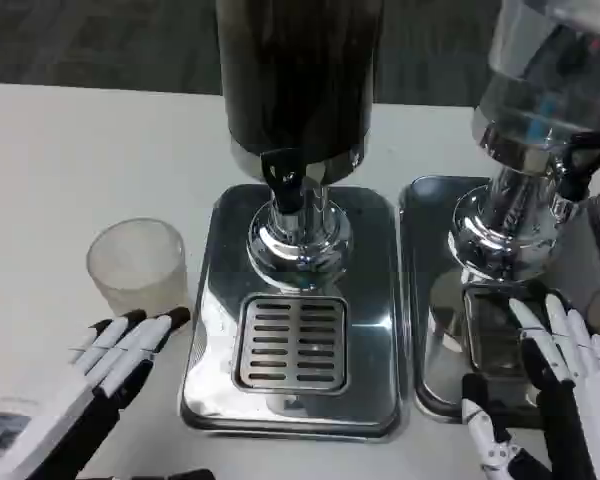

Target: Grasp the cup under the faucet to collect the drink, then remove the cup.

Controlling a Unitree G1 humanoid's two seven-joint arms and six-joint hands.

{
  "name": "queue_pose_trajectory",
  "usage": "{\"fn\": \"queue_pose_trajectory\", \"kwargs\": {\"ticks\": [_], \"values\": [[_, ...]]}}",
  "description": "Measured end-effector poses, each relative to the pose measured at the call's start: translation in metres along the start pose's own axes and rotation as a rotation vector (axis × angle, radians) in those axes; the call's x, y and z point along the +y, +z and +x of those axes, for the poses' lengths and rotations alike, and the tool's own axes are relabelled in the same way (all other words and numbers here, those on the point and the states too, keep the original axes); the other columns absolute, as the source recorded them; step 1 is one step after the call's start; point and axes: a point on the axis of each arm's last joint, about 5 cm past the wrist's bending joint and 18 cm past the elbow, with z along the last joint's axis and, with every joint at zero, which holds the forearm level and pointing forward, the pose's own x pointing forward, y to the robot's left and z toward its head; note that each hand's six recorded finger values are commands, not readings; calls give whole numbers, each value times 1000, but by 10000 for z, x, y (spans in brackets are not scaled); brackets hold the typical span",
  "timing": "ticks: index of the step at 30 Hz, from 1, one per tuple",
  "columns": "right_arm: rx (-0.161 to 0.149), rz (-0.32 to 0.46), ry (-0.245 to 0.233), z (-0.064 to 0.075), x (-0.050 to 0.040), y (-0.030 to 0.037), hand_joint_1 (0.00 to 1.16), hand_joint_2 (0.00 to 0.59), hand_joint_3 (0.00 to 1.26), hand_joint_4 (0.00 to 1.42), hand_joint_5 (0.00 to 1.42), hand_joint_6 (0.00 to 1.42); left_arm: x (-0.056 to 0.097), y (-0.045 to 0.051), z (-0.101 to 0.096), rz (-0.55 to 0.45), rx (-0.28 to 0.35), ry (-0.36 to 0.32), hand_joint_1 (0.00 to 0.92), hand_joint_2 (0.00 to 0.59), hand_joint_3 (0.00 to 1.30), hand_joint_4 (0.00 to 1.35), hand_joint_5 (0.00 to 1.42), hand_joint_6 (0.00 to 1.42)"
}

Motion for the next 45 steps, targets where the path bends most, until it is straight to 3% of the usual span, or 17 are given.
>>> {"fn": "queue_pose_trajectory", "kwargs": {"ticks": [12,16,20,24,34,35,38,45], "values": [[6,4,-4,1,-20,-26,369,446,146,1,0,0,3,10,3,1,3,8,0,71,0,0,0,0],[-1,15,-2,5,11,13,369,446,146,1,0,0,10,6,-6,0,3,28,0,71,0,0,0,0],[-3,12,-5,6,8,18,369,446,146,1,0,0,33,3,-53,1,-10,66,0,68,0,0,0,14],[3,18,-3,-7,16,26,369,446,146,1,0,0,69,-10,-84,-19,-43,147,0,52,0,0,0,37],[-2,43,-10,3,55,73,369,446,146,6,0,0,125,-256,13,-81,6,279,0,28,0,0,0,124],[-5,51,-12,13,67,88,369,446,146,8,0,0,126,-322,50,-104,20,307,0,25,0,0,1,135],[-16,61,-17,35,83,112,369,446,148,10,0,0,129,-400,121,-122,16,350,0,22,0,0,11,155],[-28,69,-37,58,99,141,368,446,154,16,0,0,103,-559,260,-177,43,400,0,6,0,0,25,175]]}}
